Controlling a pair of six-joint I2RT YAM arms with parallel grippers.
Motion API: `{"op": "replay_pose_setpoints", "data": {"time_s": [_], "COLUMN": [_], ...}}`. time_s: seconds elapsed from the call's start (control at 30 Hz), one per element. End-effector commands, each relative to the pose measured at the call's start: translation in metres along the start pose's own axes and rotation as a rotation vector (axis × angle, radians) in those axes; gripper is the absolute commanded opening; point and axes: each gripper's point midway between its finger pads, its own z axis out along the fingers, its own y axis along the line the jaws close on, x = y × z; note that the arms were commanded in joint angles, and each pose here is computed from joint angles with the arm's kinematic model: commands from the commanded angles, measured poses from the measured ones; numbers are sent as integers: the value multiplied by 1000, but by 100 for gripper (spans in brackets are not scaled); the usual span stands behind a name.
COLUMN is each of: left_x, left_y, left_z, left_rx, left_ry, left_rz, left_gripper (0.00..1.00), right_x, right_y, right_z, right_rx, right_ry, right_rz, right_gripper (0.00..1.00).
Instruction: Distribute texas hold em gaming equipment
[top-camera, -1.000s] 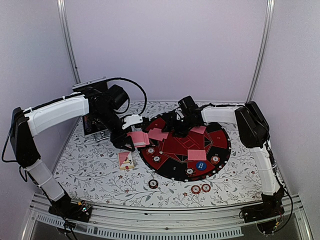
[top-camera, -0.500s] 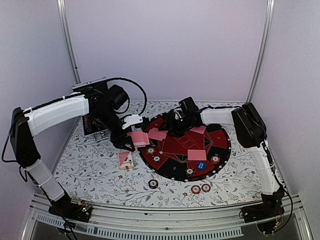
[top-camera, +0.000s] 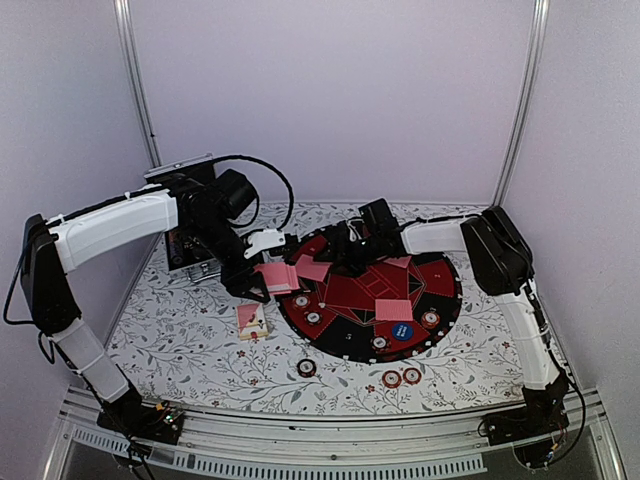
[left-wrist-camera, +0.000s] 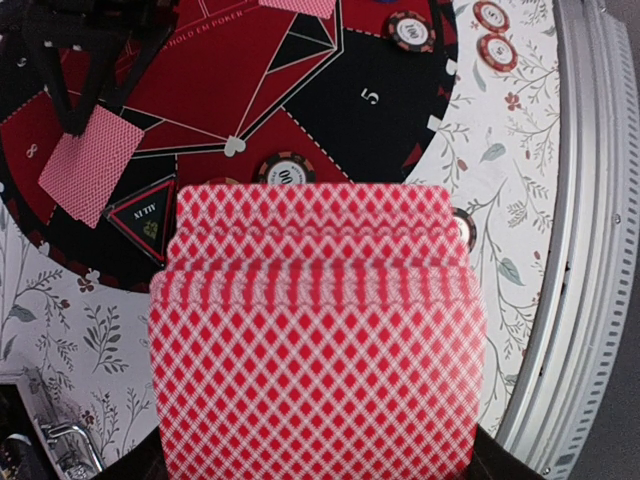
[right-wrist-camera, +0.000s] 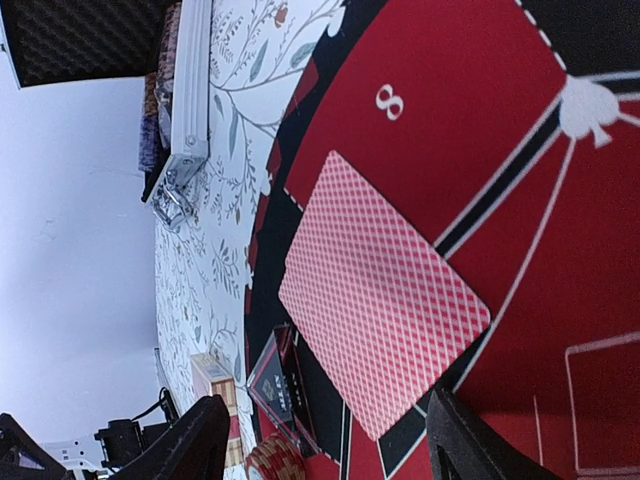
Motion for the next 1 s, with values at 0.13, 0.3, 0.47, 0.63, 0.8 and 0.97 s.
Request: {"op": "replay_pose_setpoints", "data": {"time_s": [0.13,0.3,0.47,0.63,0.8,0.97], "left_x": [-8,-9,-9,-8,-10,-10], "left_y": [3,4,4,5,6,6], "left_z": [-9,-9,-8,-6,-6,-6], "left_rx": [-15,-17,-19,-21,-22,-22], "left_ry": [-37,-38,-39,-35,-36,-35], "left_rz": [-1,-1,-1,-4,-1,-2], "left_gripper": [0,0,0,0,0,0], "right_x": [6,41,80,107,121,128], "right_y": [43,79,111,146,161,164], "right_z": [-60,-79,-82,-75,-66,-60], "right_rx": [-21,-141,-256,-341,-380,-402], "right_ry": [-68,-25,47,108,152,175], "right_rz": [-62,-93,-108,-129,-130,-116], "right_gripper": [76,79,81,84,85,85]}}
